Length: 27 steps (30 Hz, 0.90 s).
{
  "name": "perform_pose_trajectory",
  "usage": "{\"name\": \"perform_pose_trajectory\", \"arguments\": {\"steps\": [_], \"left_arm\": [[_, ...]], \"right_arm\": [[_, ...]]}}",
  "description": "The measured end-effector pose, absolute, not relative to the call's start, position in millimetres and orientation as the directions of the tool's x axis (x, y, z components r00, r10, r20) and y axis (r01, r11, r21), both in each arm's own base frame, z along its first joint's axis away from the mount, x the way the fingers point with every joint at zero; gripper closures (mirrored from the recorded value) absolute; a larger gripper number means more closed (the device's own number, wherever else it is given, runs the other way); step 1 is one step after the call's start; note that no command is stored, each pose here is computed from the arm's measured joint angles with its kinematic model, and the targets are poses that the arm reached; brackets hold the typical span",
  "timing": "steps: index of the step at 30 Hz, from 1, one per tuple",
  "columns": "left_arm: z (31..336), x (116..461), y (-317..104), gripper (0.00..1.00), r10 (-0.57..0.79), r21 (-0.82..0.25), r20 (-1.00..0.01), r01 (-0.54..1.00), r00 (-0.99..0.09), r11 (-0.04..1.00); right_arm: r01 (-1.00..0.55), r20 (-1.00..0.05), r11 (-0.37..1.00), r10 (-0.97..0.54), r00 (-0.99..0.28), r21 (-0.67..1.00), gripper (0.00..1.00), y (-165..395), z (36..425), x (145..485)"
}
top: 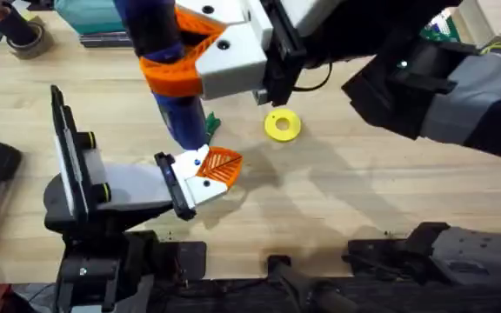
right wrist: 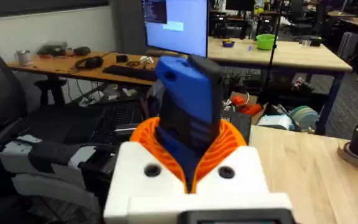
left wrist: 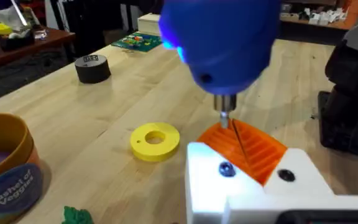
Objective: Pick up the gripper from the table and insert it into the empty holder that is missing its gripper. Then pick up a screw, insert it into the mounting hole, and use the screwdriver to tighten it. Finally, clean up the table by picking up the vegetable and placing it into the bucket.
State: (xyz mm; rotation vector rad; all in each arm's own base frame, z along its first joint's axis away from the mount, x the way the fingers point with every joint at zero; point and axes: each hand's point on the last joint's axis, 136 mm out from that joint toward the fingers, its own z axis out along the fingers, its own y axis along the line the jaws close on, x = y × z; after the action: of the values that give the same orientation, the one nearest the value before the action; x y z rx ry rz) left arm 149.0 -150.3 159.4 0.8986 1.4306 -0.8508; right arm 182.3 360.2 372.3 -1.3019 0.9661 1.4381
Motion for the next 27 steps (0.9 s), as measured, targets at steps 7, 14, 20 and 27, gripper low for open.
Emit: {"name": "perform_pose_trajectory", "arguments": {"steps": [7,14,20,27], "left_arm": [[159.4,149.0,-150.3,0.997,0.046,0.003,-0.999,0.899,-0.018,0.437],[159.3,149.1,-150.3,0.997,0.046,0.003,-0.999,0.899,-0.019,0.437],[159.4,149.0,-150.3,0.997,0.046,0.003,-0.999,0.899,-0.018,0.437],[159.3,149.0,-150.3,0.997,0.046,0.003,-0.999,0.899,-0.019,0.437]], "right_arm": [[-0.966,-0.992,-0.256,0.128,-0.001,-0.032,0.977,361.0,370.8,180.7],[-0.964,-0.992,-0.264,0.128,-0.003,-0.031,0.977,362.6,370.3,178.0],[-0.962,-0.993,-0.273,0.116,-0.016,-0.016,0.977,365.6,365.7,176.1],[-0.959,-0.994,-0.282,0.104,-0.02,-0.01,0.977,368.1,360.9,172.5]]}}
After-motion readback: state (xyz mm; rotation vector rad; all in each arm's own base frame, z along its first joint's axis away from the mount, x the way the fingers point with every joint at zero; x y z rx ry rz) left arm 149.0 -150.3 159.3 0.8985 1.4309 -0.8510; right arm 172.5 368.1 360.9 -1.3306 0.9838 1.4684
